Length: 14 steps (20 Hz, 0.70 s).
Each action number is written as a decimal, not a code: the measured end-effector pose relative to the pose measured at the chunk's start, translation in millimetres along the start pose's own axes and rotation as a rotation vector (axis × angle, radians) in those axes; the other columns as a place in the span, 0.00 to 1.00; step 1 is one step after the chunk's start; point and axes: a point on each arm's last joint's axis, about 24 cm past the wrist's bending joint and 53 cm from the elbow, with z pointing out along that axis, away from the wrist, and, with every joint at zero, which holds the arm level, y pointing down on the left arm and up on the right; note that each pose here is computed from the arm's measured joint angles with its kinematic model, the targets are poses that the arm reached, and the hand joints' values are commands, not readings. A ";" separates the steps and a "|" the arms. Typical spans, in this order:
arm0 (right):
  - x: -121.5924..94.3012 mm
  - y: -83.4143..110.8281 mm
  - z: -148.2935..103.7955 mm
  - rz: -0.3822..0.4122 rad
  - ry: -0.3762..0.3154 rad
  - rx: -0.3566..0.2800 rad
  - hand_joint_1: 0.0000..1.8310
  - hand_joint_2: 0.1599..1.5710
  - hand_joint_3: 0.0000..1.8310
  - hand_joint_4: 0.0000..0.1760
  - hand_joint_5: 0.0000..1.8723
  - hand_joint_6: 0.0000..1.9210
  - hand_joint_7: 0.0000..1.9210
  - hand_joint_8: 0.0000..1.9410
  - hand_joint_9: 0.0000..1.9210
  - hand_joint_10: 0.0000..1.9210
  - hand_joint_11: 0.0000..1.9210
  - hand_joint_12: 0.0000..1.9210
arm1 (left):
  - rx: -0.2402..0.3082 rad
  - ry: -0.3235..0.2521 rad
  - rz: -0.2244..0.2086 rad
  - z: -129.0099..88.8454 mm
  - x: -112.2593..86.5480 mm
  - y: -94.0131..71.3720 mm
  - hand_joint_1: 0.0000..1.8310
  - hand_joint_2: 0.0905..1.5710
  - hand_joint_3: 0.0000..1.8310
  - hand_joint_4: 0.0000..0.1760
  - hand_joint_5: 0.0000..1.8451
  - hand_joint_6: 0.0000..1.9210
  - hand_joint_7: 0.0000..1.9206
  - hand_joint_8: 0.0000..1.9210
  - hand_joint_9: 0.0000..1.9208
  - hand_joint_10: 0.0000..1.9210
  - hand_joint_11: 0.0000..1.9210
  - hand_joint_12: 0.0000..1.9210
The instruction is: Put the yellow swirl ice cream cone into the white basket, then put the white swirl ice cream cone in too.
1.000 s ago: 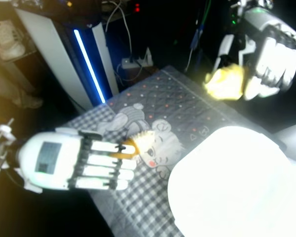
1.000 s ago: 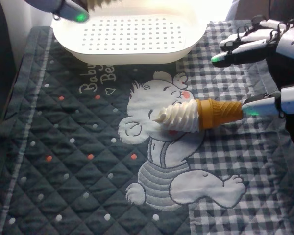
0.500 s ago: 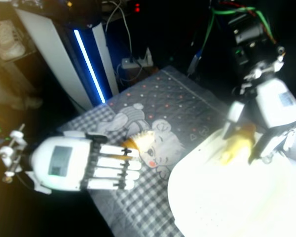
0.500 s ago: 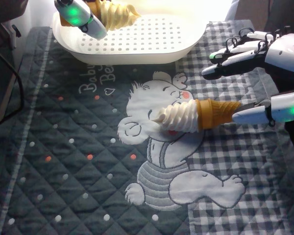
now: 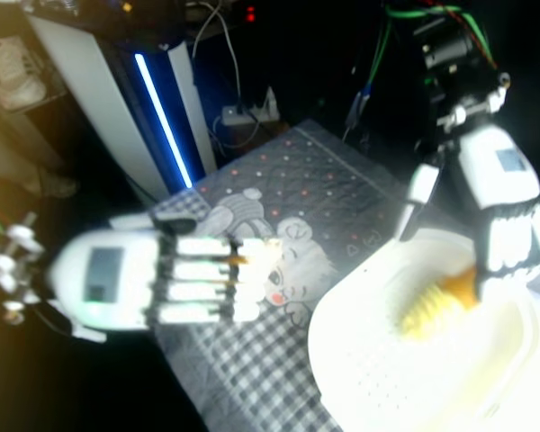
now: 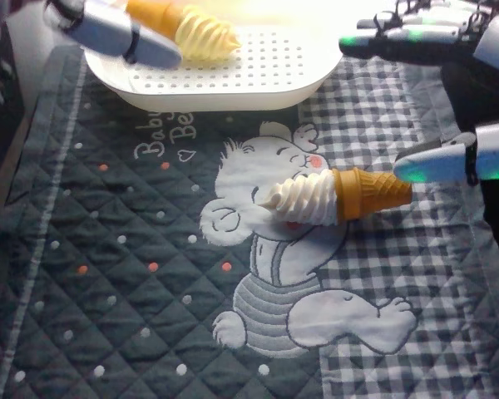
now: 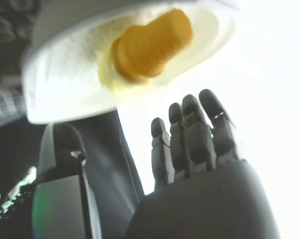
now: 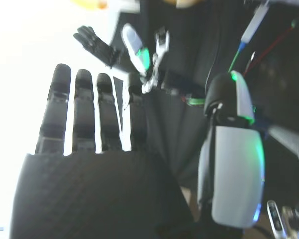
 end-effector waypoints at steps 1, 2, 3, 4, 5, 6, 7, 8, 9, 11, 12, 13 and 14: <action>-4.1 14.6 12.2 -0.032 0.007 -0.038 0.34 0.54 0.00 0.74 0.14 0.00 0.09 0.00 0.06 0.00 0.03 0.07 | 0.047 -0.009 -0.014 -19.8 1.4 -11.1 0.44 0.54 0.00 0.73 0.13 0.00 0.13 0.00 0.13 0.00 0.00 0.42; -6.3 31.7 21.5 -0.050 0.007 -0.087 0.36 0.52 0.00 0.93 0.15 0.00 0.09 0.00 0.06 0.00 0.04 0.06 | 0.077 -0.032 -0.028 -39.4 -2.2 -17.4 0.39 0.56 0.00 0.90 0.10 0.00 0.09 0.00 0.09 0.00 0.00 0.34; -7.2 50.4 28.7 -0.062 0.007 -0.144 0.36 0.51 0.00 0.99 0.15 0.00 0.09 0.00 0.07 0.01 0.07 0.07 | 0.123 -0.073 -0.043 -59.4 -10.0 -26.5 0.39 0.56 0.00 0.87 0.09 0.00 0.06 0.00 0.04 0.00 0.00 0.21; -4.0 63.5 32.8 -0.087 0.026 -0.186 0.36 0.52 0.00 0.90 0.15 0.00 0.09 0.00 0.08 0.01 0.08 0.07 | 0.159 -0.114 -0.042 -79.6 -19.4 -32.0 0.39 0.57 0.00 0.82 0.08 0.00 0.05 0.00 0.02 0.00 0.00 0.14; 6.1 67.1 33.9 -0.098 0.058 -0.197 0.37 0.52 0.00 0.98 0.15 0.00 0.10 0.00 0.09 0.01 0.09 0.08 | 0.179 -0.155 -0.058 -99.0 -28.8 -31.6 0.38 0.57 0.00 0.64 0.09 0.00 0.04 0.00 0.02 0.00 0.00 0.09; 20.4 61.5 34.6 -0.117 0.108 -0.179 0.37 0.51 0.00 0.84 0.17 0.00 0.11 0.00 0.12 0.01 0.11 0.10 | 0.183 -0.171 -0.068 -113.3 -31.2 -30.0 0.39 0.56 0.00 0.51 0.09 0.00 0.05 0.00 0.02 0.00 0.00 0.09; 32.1 54.7 35.1 -0.129 0.150 -0.157 0.37 0.51 0.00 0.76 0.18 0.00 0.12 0.00 0.13 0.00 0.10 0.16 | 0.185 -0.176 -0.075 -122.6 -31.5 -30.3 0.41 0.55 0.00 0.55 0.08 0.00 0.05 0.00 0.01 0.00 0.00 0.06; 46.1 43.0 36.8 -0.122 0.201 -0.113 0.36 0.51 0.00 0.60 0.18 0.00 0.13 0.00 0.15 0.00 0.09 0.25 | 0.196 -0.173 -0.081 -137.5 -27.1 -33.7 0.44 0.53 0.00 0.55 0.08 0.00 0.04 0.00 0.00 0.00 0.00 0.03; 53.6 32.6 38.4 -0.097 0.231 -0.077 0.36 0.49 0.00 0.50 0.18 0.00 0.14 0.00 0.18 0.00 0.07 0.38 | 0.217 -0.160 -0.081 -150.3 -19.6 -41.2 0.43 0.51 0.00 0.57 0.09 0.01 0.04 0.00 0.01 0.00 0.00 0.03; 57.5 17.1 40.7 -0.074 0.250 -0.026 0.38 0.49 0.00 0.65 0.15 0.00 0.12 0.00 0.17 0.00 0.01 0.47 | 0.254 -0.135 -0.081 -163.4 -6.1 -53.0 0.44 0.50 0.00 0.47 0.14 0.00 0.06 0.00 0.03 0.00 0.00 0.08; 61.5 7.8 42.0 -0.082 0.265 0.002 0.40 0.48 0.00 0.72 0.14 0.00 0.11 0.00 0.13 0.00 0.00 0.40 | 0.256 -0.127 -0.084 -166.3 -1.9 -52.8 0.44 0.50 0.00 0.44 0.15 0.00 0.08 0.00 0.04 0.00 0.00 0.16; 69.3 -7.1 46.2 -0.092 0.282 0.047 0.41 0.47 0.00 0.62 0.14 0.00 0.11 0.00 0.14 0.01 0.01 0.40 | 0.224 -0.134 -0.104 -166.9 -2.1 -43.2 0.43 0.50 0.00 0.37 0.16 0.00 0.09 0.00 0.05 0.00 0.00 0.22; 73.6 -14.5 48.8 -0.094 0.290 0.068 0.45 0.45 0.00 0.43 0.15 0.00 0.13 0.00 0.17 0.01 0.04 0.45 | 0.202 -0.144 -0.119 -167.4 -4.0 -36.3 0.41 0.49 0.00 0.28 0.12 0.00 0.09 0.00 0.07 0.00 0.00 0.32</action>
